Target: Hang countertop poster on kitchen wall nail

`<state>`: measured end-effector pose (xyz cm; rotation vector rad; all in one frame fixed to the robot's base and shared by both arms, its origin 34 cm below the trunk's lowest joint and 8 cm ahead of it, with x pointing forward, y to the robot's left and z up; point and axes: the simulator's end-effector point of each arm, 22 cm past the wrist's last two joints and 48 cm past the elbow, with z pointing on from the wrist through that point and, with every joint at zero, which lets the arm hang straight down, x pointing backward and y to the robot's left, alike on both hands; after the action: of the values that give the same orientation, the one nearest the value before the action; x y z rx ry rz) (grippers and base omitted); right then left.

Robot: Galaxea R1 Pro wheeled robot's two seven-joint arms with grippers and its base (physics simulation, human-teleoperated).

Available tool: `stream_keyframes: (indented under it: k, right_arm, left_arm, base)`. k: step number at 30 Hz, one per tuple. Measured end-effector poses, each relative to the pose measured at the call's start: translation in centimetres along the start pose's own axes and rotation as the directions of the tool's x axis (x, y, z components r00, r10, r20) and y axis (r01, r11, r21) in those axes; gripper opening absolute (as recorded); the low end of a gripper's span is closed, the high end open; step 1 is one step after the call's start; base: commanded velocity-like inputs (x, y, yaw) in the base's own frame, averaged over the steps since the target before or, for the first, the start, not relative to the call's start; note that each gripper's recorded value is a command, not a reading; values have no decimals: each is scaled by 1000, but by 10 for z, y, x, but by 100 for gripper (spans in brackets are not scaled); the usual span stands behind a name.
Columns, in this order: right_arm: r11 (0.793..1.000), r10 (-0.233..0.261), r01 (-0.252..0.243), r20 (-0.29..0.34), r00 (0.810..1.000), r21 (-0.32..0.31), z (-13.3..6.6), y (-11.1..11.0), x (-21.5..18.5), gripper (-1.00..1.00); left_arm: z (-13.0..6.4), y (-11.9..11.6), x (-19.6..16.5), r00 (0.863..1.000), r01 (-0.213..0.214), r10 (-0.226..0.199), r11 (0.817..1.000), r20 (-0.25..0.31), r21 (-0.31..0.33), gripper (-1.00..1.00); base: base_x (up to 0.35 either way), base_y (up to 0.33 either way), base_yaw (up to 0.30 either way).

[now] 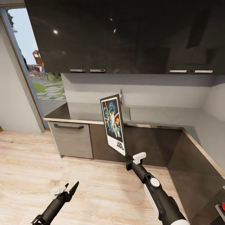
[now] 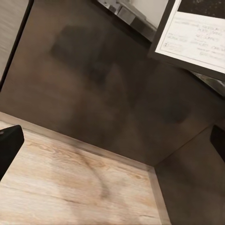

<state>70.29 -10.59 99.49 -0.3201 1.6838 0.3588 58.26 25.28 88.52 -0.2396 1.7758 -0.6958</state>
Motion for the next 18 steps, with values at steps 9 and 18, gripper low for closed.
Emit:
stream_keyframes:
  k: [9, 18]
  right_arm:
    - [1000, 0, 0, 0, 1000, 0, -4, 2, -6, -100]
    - [1000, -2, 2, -2, 1000, 0, -8, 4, -11, -100]
  left_arm:
    - [-4, -4, -4, 1000, 0, 0, 1000, -1, 0, 100]
    - [-9, -8, -7, 1000, 0, 0, 1000, -2, -1, 100]
  base:
    - [0, 0, 0]
    - [0, 0, 0]
